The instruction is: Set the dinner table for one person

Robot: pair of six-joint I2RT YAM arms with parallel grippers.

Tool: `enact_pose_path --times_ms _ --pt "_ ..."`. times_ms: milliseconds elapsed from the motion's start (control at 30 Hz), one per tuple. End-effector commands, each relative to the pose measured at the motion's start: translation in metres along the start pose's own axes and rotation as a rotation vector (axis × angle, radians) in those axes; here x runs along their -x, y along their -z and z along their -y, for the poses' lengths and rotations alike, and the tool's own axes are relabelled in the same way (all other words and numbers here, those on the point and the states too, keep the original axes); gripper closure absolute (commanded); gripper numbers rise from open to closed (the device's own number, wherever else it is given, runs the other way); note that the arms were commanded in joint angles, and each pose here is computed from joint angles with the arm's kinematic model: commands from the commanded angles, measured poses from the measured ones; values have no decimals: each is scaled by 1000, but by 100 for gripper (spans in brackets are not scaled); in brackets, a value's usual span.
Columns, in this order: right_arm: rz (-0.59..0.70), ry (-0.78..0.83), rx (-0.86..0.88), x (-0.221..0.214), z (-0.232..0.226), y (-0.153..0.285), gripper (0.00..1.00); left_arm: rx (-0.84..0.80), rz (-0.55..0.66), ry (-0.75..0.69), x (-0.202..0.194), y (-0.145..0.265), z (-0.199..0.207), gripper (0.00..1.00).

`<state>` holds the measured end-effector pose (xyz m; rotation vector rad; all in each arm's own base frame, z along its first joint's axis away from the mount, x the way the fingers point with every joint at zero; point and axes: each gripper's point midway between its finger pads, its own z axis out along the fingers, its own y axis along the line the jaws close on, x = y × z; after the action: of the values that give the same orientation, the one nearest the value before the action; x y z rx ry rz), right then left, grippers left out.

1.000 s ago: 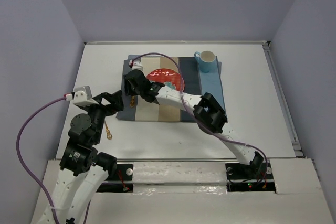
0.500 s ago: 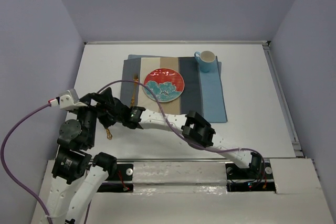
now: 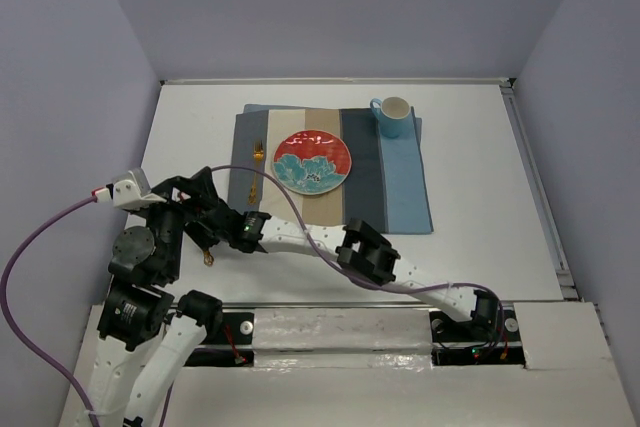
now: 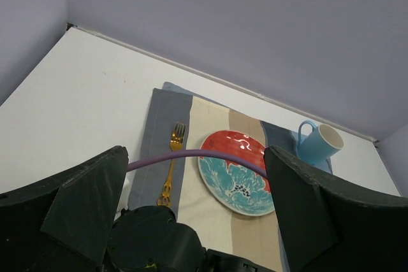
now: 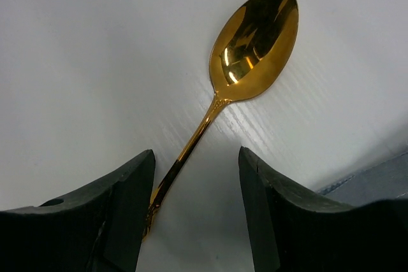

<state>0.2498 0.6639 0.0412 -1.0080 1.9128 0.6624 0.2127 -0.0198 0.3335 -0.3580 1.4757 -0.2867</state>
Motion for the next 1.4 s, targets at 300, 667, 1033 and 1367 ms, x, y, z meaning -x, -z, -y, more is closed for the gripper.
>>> enact_pose_path --times_ms 300,667,1033,1367 --pt "-20 106 -103 -13 0 7 65 17 31 13 0 -2 -4 1" --pt "-13 128 -148 -11 16 39 81 43 16 -10 -10 -5 -11 1" --pt "-26 148 -123 -30 12 22 60 45 16 -12 -13 -7 -12 1" --pt "21 147 -80 -11 3 3 82 38 29 -15 -10 -6 -11 1"
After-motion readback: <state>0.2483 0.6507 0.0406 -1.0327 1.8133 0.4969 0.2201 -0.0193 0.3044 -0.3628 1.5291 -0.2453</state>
